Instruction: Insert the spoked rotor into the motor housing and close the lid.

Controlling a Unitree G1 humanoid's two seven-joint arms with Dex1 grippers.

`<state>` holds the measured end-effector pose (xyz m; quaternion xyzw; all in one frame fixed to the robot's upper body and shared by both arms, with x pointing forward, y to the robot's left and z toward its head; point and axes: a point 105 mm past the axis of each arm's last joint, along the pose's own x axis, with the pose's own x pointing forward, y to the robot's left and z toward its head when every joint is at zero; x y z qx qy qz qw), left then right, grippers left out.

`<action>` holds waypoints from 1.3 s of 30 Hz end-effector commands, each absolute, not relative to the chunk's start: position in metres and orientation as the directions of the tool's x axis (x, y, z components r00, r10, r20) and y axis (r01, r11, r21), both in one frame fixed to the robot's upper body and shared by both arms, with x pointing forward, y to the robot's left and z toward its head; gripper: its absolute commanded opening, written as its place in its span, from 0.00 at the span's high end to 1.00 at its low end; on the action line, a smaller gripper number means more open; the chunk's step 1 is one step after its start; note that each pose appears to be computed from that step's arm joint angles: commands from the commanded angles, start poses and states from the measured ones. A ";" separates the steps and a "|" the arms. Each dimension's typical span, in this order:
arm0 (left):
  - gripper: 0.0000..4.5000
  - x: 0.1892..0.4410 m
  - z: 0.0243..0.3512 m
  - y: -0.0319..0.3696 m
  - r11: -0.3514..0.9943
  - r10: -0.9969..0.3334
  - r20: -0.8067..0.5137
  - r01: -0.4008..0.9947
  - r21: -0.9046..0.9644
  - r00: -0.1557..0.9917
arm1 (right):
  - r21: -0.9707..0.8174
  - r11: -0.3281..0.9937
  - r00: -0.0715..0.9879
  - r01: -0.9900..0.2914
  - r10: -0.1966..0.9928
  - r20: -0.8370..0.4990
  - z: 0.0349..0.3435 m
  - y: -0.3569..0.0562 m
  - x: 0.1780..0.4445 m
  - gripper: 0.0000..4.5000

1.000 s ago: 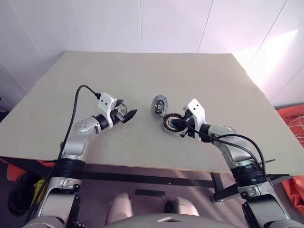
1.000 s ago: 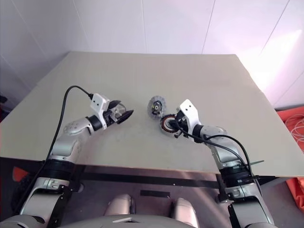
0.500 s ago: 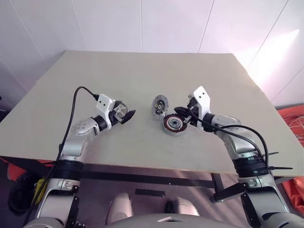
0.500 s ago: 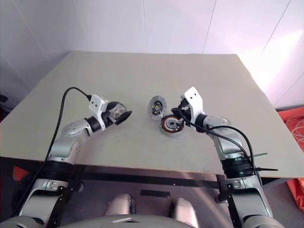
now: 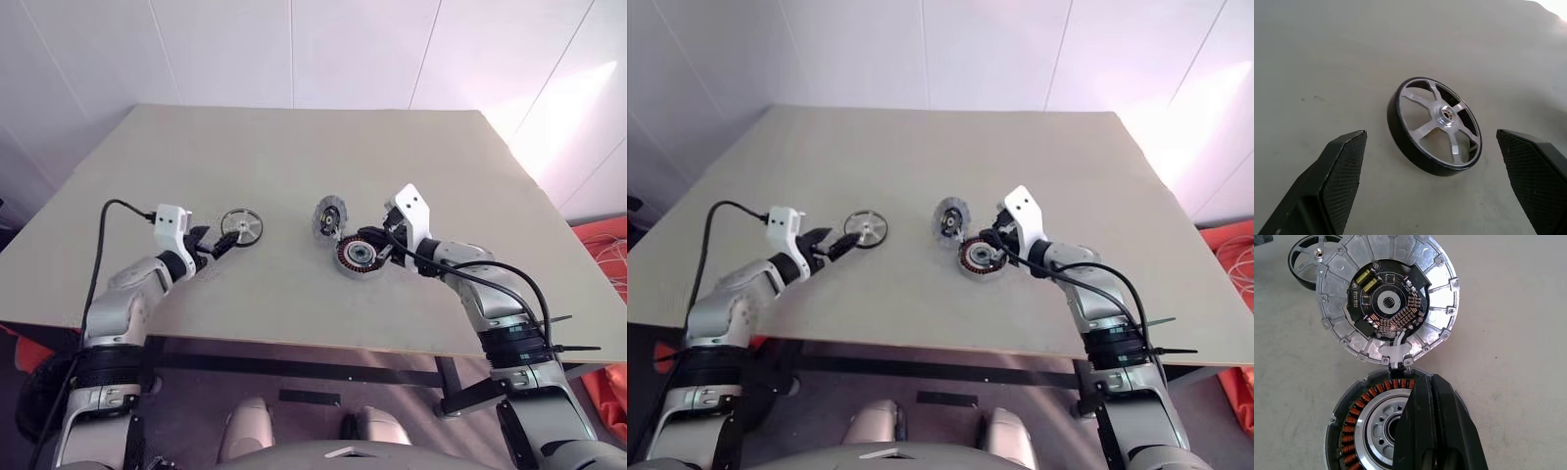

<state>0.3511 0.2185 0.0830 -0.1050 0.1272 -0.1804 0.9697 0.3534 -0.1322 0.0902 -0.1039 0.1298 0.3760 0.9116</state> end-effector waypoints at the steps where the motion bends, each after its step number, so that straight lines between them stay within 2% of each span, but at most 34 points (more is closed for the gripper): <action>1: 0.00 0.355 0.092 0.228 0.920 -0.321 -0.178 0.261 -0.293 0.930 | -0.128 0.686 0.690 -0.716 0.670 -0.273 0.104 -0.130 0.357 0.99; 6: 0.00 0.358 0.087 0.222 0.850 -0.339 -0.183 0.217 -0.481 0.923 | -0.131 0.683 0.689 -0.718 0.673 -0.270 0.106 -0.129 0.357 0.99; 11: 0.00 0.364 0.090 0.206 0.782 -0.386 -0.172 0.223 -0.582 0.906 | -0.134 0.684 0.690 -0.717 0.672 -0.268 0.107 -0.130 0.358 0.99; 19: 0.00 0.371 0.079 0.199 0.764 -0.388 -0.235 0.169 -0.622 0.891 | -0.142 0.698 0.707 -0.702 0.658 -0.260 0.109 -0.134 0.358 0.99; 25: 0.00 0.375 0.078 0.194 0.737 -0.390 -0.230 0.153 -0.658 0.892 | -0.143 0.701 0.710 -0.698 0.655 -0.259 0.109 -0.135 0.358 0.99; 29: 0.20 0.376 0.079 0.190 0.720 -0.402 -0.218 0.160 -0.676 0.889 | -0.143 0.700 0.709 -0.700 0.656 -0.259 0.109 -0.135 0.358 1.00; 35: 0.65 0.376 0.080 0.187 0.710 -0.414 -0.208 0.172 -0.682 0.886 | -0.146 0.701 0.710 -0.699 0.654 -0.260 0.110 -0.136 0.358 1.00; 39: 0.65 0.375 0.079 0.188 0.713 -0.410 -0.212 0.166 -0.681 0.887 | -0.148 0.703 0.713 -0.696 0.651 -0.261 0.110 -0.137 0.359 1.00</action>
